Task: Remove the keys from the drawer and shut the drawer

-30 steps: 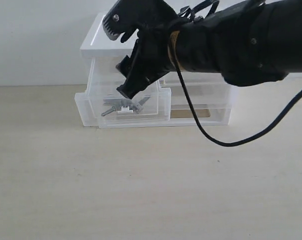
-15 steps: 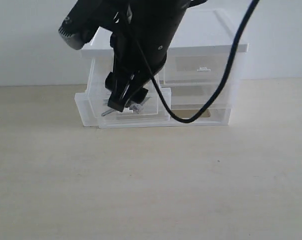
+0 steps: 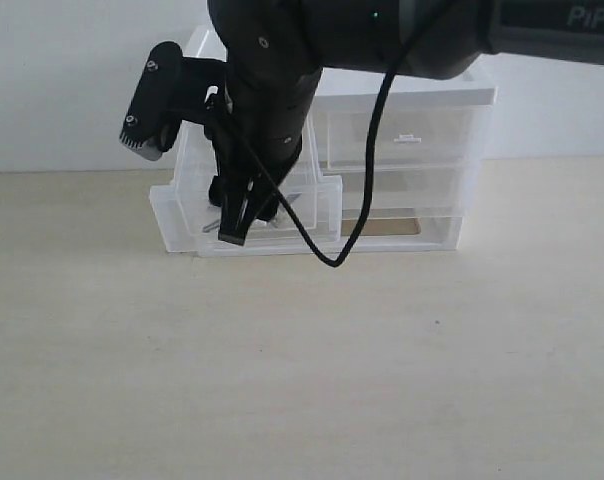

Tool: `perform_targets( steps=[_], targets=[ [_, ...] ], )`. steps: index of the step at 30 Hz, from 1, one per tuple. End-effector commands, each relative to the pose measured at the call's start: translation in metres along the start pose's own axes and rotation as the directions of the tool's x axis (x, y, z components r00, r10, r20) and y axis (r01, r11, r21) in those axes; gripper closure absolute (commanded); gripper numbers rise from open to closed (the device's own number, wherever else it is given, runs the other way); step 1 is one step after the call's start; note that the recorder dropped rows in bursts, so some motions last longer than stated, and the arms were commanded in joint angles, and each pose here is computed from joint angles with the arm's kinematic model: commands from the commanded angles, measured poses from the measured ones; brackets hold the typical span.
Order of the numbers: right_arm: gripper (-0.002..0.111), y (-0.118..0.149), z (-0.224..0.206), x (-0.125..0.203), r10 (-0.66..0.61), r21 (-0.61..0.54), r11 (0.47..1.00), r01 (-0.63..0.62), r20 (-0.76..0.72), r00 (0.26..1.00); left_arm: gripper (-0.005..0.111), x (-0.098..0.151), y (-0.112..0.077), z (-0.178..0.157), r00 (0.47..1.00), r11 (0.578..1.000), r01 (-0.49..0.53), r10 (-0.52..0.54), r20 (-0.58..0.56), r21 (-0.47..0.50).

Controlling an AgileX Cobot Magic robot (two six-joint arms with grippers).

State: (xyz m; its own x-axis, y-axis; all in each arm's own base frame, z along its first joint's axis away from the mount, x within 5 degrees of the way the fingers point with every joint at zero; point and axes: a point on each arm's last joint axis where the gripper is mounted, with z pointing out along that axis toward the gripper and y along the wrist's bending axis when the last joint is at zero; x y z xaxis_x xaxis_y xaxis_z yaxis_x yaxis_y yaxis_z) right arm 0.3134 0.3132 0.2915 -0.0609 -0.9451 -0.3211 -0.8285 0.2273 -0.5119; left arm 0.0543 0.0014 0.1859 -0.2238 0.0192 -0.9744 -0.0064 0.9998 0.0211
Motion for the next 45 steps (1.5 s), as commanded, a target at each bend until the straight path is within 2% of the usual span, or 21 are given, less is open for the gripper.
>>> perform_targets(
  steps=[1,5,6,12,19,26,31,36,45],
  targets=[
    [0.067,0.000,0.004,0.000,0.003,0.001,1.000,-0.003,-0.011,1.000,0.102,0.001,0.000,0.000,1.000,1.000,0.012,-0.012,-0.002,-0.002],
    [0.102,0.003,0.004,0.003,-0.028,-0.029,0.999,0.027,-0.034,0.999,0.102,0.001,0.000,0.000,1.000,1.000,0.012,-0.012,-0.002,-0.002],
    [0.108,0.003,0.004,0.003,-0.036,-0.034,0.999,0.035,-0.042,0.998,0.102,0.001,0.000,0.000,1.000,1.000,0.012,-0.012,-0.002,-0.002],
    [0.108,0.006,0.003,0.009,-0.060,-0.071,0.996,0.053,-0.100,0.993,0.102,0.001,0.000,0.000,1.000,1.000,0.012,-0.012,-0.002,-0.002],
    [0.108,0.014,0.001,0.015,-0.100,-0.166,0.983,0.073,-0.156,0.983,0.102,0.001,0.000,0.000,1.000,1.000,0.012,-0.012,-0.002,-0.002],
    [0.108,0.011,-0.005,0.013,-0.094,-0.150,0.986,0.074,-0.138,0.986,0.102,0.001,0.000,0.000,1.000,1.000,0.012,-0.012,-0.002,-0.002],
    [0.108,0.006,-0.027,0.011,-0.061,-0.133,0.990,0.050,-0.081,0.995,0.102,0.001,0.000,0.000,1.000,1.000,0.012,-0.012,-0.002,-0.002],
    [0.108,0.008,-0.040,0.010,-0.039,-0.185,0.982,0.031,-0.040,0.998,0.102,0.001,0.000,0.000,1.000,1.000,0.012,-0.012,-0.002,-0.002],
    [0.108,0.016,-0.039,0.015,-0.057,-0.269,0.963,0.029,-0.096,0.994,0.102,0.001,0.000,0.000,1.000,1.000,0.012,-0.012,-0.002,-0.002]
  ],
)
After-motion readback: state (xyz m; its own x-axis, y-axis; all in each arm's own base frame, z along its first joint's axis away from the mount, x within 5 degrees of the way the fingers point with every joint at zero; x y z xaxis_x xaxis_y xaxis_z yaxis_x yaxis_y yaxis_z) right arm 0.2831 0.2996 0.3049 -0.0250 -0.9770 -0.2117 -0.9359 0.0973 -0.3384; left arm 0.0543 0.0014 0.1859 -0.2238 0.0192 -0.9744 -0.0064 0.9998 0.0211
